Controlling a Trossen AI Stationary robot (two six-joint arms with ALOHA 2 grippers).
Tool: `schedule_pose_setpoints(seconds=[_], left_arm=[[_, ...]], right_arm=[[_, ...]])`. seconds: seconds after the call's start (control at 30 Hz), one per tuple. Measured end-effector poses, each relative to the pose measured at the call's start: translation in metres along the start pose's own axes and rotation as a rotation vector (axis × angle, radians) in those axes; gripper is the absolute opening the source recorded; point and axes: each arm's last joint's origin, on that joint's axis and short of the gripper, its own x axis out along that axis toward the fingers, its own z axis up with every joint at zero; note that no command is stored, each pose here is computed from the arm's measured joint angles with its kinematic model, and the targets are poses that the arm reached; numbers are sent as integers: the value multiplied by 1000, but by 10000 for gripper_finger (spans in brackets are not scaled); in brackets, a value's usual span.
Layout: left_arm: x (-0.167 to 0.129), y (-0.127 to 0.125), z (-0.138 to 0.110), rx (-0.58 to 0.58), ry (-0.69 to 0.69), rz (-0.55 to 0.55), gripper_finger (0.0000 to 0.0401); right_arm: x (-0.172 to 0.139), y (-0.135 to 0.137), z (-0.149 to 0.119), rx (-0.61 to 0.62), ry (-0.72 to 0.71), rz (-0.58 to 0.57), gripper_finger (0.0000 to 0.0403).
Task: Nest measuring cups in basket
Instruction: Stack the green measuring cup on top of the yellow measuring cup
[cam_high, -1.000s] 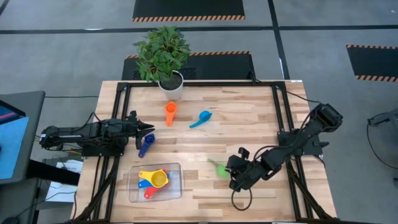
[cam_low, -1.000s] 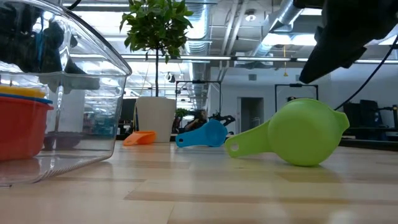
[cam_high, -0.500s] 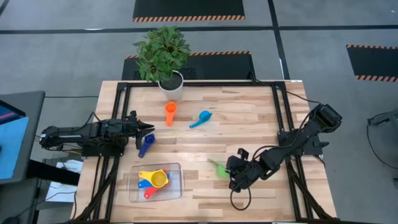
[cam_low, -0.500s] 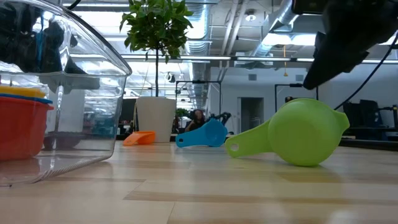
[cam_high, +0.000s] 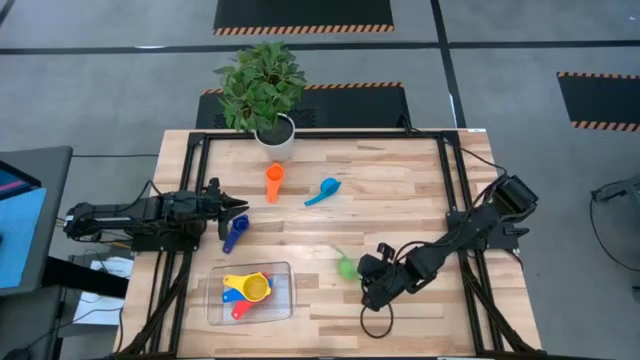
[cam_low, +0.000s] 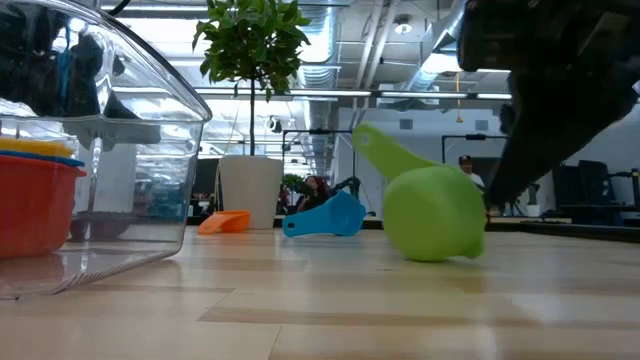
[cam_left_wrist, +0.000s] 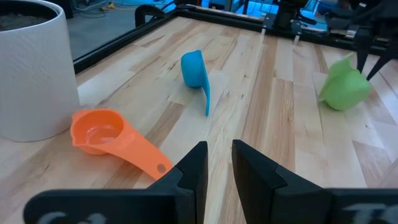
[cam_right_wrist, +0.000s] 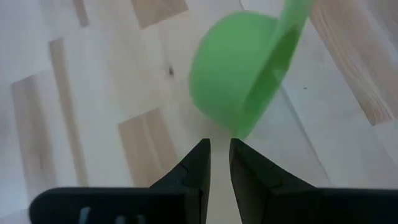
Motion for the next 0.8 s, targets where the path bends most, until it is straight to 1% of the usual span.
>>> schedule_pose_setpoints(seconds=[0.13, 0.2, 0.33, 0.43, 0.53, 0.63, 0.77, 0.8], left_arm=[[0, 0, 0, 0, 0, 0, 62], [0, 0, 0, 0, 0, 0, 62], [0, 0, 0, 0, 0, 0, 62], [0, 0, 0, 0, 0, 0, 62], [0, 0, 0, 0, 1, 0, 62], [0, 0, 0, 0, 1, 0, 62], [0, 0, 0, 1, 1, 0, 62], [0, 0, 0, 0, 1, 0, 62]], right_arm=[[7, -2, 4, 27, 40, 42, 82], [8, -4, 6, 29, 42, 36, 82], [9, -7, 6, -5, 59, 15, 82], [10, -14, 8, -4, 50, -45, 82], [13, -24, 16, -6, 9, -120, 82], [16, -34, 27, -56, -29, -184, 82], [16, -48, 44, -152, -9, -264, 82], [16, -52, 48, -158, -1, -279, 81]])
